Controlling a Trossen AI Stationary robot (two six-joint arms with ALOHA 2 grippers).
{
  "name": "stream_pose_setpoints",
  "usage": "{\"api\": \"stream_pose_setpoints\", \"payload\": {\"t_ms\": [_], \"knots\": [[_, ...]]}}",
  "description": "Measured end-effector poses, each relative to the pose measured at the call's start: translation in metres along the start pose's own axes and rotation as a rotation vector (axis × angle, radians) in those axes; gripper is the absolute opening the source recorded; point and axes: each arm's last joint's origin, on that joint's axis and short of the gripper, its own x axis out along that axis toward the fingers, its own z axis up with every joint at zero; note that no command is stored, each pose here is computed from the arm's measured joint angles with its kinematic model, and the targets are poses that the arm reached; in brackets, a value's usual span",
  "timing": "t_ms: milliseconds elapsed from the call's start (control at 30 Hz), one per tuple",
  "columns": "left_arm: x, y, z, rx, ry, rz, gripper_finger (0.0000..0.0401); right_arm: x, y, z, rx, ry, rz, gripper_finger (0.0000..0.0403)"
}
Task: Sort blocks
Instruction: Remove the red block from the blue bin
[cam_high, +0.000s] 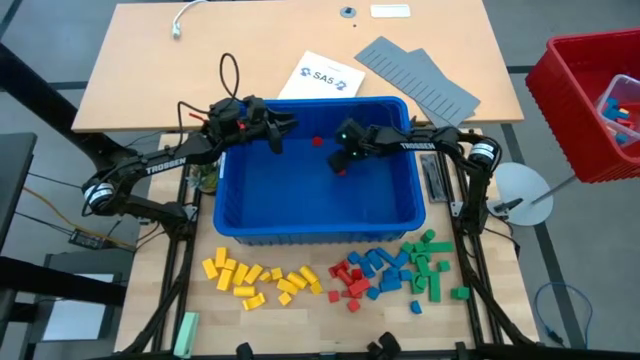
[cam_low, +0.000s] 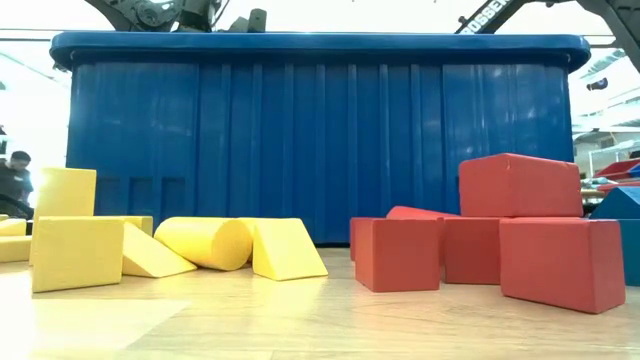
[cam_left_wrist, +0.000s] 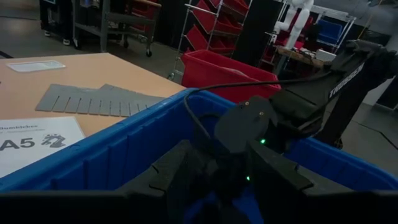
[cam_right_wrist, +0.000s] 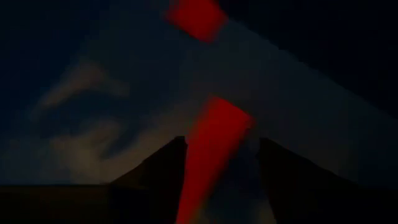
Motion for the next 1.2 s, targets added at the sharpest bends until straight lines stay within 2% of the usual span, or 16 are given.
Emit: {"api": "stream_pose_setpoints", "payload": {"t_ms": [100,300,500,933,1067,1200], "knots": [[0.000,0.000,0.000,0.000,-0.001,0.000,0.0163,-0.001,-0.003,-0.006,0.049,0.046,-0.074,0.0186],[0.000,0.000,0.000,0.000,0.000,0.000,0.0163,0.012,0.005,-0.009,0.095,0.028,-0.040,0.0191],[0.000,0.000,0.000,0.000,0.000,0.000,0.0163,0.012,0.005,-0.008,0.103,0.001,-0.078,0.0218],[0.000,0.000,0.000,0.000,0.000,-0.001,0.0163,0.032,0.010,-0.017,0.104,0.024,-0.061,0.0272],[0.000,0.000,0.000,0.000,0.000,0.000,0.0163,0.040,0.010,-0.021,0.081,0.041,-0.065,0.0266],[0.000,0.000,0.000,0.001,-0.003,-0.001,0.0163,0.043,0.010,-0.022,0.046,0.048,-0.065,0.0227]]}}
